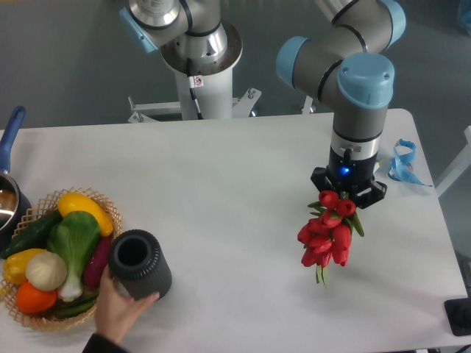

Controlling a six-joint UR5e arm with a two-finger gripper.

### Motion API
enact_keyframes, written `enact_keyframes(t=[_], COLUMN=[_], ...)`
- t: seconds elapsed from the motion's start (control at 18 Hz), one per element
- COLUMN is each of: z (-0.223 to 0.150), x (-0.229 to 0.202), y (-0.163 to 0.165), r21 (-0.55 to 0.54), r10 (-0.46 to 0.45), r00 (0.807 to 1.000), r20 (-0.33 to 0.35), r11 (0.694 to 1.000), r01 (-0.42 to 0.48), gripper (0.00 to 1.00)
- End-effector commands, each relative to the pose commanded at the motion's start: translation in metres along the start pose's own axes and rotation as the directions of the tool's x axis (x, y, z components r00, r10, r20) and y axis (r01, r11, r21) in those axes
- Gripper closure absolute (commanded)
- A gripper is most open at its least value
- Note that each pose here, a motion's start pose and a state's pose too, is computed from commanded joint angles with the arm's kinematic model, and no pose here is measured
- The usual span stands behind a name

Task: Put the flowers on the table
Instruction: 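Lower the gripper holding the red tulips toward the table surface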

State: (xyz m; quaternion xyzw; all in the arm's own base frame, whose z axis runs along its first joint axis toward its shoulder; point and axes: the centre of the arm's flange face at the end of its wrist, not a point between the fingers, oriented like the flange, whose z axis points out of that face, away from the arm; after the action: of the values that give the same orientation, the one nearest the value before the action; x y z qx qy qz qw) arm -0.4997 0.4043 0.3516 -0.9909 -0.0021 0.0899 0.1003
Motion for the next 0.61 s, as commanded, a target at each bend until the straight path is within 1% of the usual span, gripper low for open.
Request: enact_keyframes(t=[0.33, 0.5, 0.56, 0.61], z=[0.004, 0.029, 0.041, 0.048], x=[0.002, 0.007, 0.015, 0.020], y=[0.002, 0.006, -0.003, -0.008], r21=[-0.006, -0.023, -0.028, -0.032], r10=[-0.001, -0.006, 0.011, 0.021], r00=[1.000, 0.999, 0.998, 0.997], r20=[-0.011, -0.046, -0.065, -0.076], r11=[1.000, 1.000, 1.000, 0.999], r01=[0.001, 0.005, -0.013, -0.023], gripper=[0.96, 0.96, 0.88, 0.83])
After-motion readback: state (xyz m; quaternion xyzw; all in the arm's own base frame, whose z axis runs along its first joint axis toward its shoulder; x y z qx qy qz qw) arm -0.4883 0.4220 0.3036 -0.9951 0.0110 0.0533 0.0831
